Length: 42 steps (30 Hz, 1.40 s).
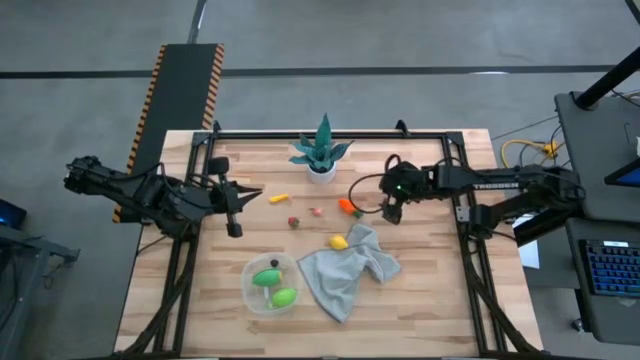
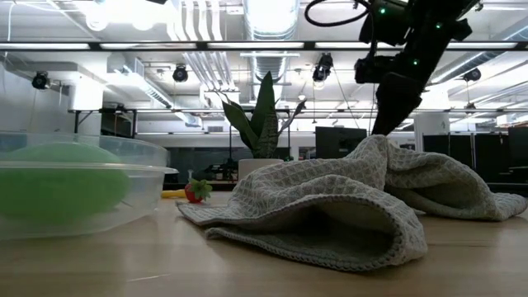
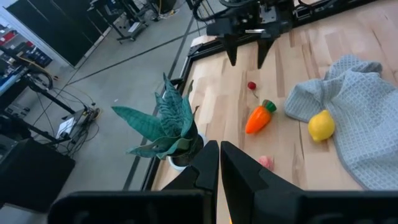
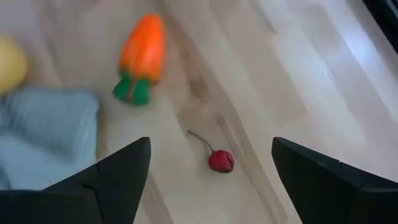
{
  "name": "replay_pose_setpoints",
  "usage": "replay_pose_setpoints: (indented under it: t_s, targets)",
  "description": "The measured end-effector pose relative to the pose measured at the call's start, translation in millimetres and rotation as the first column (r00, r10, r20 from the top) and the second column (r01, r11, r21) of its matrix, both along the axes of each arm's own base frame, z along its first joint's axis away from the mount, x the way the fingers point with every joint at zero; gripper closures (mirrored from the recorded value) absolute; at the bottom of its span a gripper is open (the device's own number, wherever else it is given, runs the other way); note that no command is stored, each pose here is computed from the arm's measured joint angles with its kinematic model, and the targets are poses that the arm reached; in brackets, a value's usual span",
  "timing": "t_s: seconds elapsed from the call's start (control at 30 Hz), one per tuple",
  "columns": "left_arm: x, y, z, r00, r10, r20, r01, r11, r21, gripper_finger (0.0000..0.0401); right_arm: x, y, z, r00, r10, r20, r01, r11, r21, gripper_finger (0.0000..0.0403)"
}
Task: Pick and placing Produce into tupperware
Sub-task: Put the red cherry in the transparent bin
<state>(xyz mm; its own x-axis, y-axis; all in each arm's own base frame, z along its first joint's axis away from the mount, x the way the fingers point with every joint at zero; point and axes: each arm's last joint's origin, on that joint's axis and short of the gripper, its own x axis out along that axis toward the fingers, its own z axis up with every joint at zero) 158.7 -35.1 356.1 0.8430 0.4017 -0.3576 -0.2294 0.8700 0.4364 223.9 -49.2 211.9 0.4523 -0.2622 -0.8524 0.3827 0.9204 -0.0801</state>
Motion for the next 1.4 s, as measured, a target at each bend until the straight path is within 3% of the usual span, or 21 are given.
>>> replay_pose_setpoints:
  t_s: [0.2, 0.4, 0.67, 1.0, 1.4]
  targets:
    - [0, 0, 0, 1.0, 0.002, 0.001, -0.002, 1.0, -0.005, 0.0399, 2, -4, -9, 0.971, 0.192, -0.14, -0.199, 0.979, -0.045, 0.0076]
    - [2, -1, -1, 1.0, 0.003, -0.003, -0.003, 1.0, -0.004, 0.0399, 6, -12, -30, 0.913, 0.242, -0.329, -0.255, 0.967, 0.003, 0.0076]
    - [3, -1, -2, 1.0, 0.003, -0.007, -0.003, 1.0, -0.003, 0.0399, 29, -20, -50, 0.854, 0.306, -0.421, -0.317, 0.947, 0.044, 0.0077]
    - [3, -1, -2, 1.0, 0.003, -0.009, -0.003, 1.0, -0.002, 0.0399, 42, -30, -63, 0.822, 0.326, -0.467, -0.323, 0.942, 0.09, 0.0077]
    - [3, -1, -2, 1.0, 0.003, -0.009, -0.003, 1.0, -0.002, 0.0399, 41, -35, -67, 0.835, 0.366, -0.41, -0.313, 0.93, 0.194, 0.0077]
